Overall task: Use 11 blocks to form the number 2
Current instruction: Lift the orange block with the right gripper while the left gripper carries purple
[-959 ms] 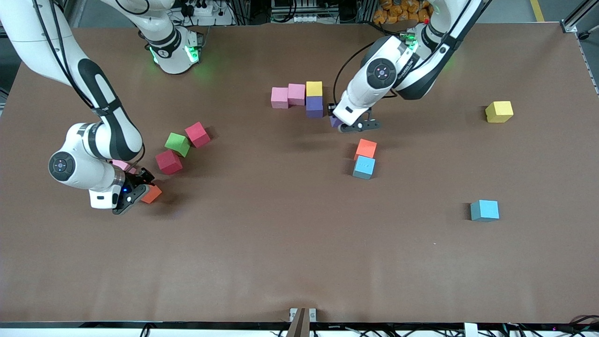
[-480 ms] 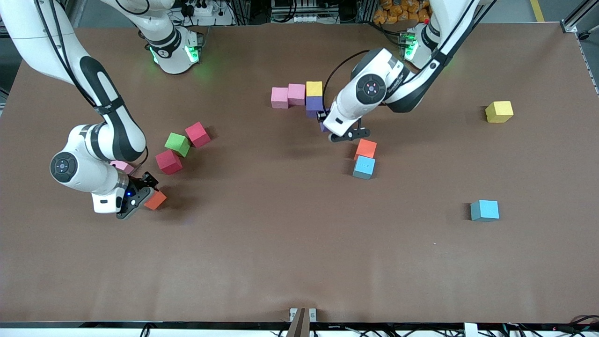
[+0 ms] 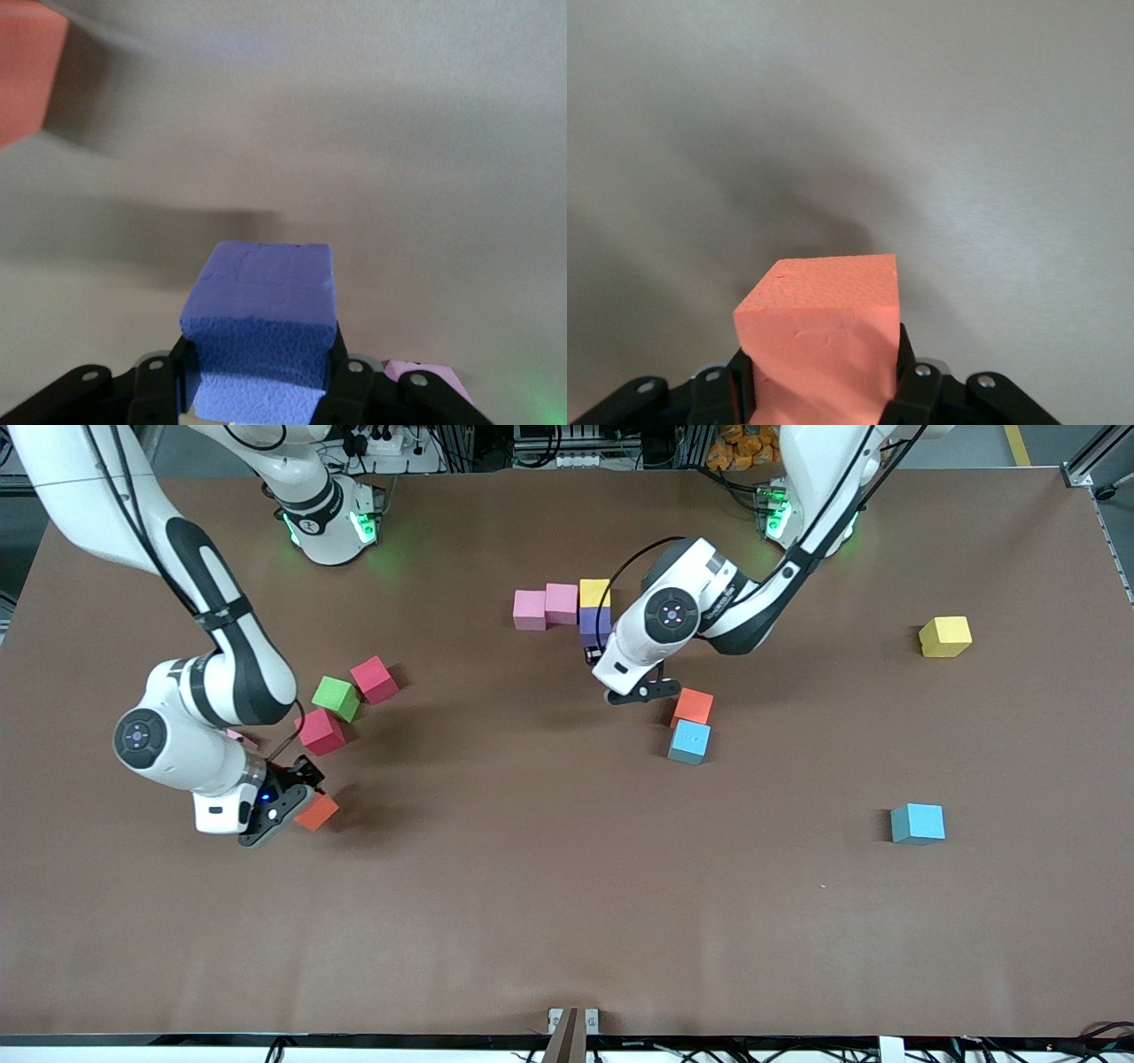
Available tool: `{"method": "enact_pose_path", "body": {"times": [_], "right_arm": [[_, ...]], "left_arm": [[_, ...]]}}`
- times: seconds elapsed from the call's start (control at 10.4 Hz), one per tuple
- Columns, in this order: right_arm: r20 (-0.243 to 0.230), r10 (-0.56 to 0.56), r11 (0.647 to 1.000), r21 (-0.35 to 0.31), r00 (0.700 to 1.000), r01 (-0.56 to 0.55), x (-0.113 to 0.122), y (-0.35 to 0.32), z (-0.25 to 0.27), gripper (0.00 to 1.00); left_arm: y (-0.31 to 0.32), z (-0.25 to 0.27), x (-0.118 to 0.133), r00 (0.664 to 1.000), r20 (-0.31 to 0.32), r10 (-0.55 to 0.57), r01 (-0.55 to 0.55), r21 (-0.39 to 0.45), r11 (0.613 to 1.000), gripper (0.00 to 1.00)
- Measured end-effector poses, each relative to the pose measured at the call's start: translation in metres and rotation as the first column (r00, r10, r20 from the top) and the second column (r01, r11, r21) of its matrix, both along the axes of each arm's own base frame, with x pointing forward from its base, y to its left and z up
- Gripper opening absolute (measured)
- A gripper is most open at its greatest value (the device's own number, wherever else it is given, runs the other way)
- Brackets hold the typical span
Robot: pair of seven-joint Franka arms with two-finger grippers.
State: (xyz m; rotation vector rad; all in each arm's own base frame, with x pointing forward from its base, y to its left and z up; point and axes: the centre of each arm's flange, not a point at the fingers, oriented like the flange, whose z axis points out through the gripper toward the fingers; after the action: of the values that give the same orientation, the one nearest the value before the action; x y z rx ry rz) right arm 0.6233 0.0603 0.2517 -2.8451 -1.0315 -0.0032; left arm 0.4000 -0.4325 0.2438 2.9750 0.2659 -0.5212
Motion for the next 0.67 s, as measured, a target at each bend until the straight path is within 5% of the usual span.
{"method": "enact_pose_path", "body": {"times": [0.29, 0.67], "right_arm": [[-0.069, -0.091, 0.992, 0.076, 0.993, 0.096, -0.010, 0.037, 0.010, 0.58], [-0.086, -0.134, 0.987, 0.073, 0.987, 0.140, -0.017, 0.078, 0.013, 0.57]], "left_arm": [[-0.016, -0.003, -0.008, 0.999, 0.037, -0.032, 0.031, 0.035, 0.999, 0.56], [-0.027, -0.010, -0.022, 0.995, 0.049, -0.088, 0.085, 0.055, 0.995, 0.56]]}}
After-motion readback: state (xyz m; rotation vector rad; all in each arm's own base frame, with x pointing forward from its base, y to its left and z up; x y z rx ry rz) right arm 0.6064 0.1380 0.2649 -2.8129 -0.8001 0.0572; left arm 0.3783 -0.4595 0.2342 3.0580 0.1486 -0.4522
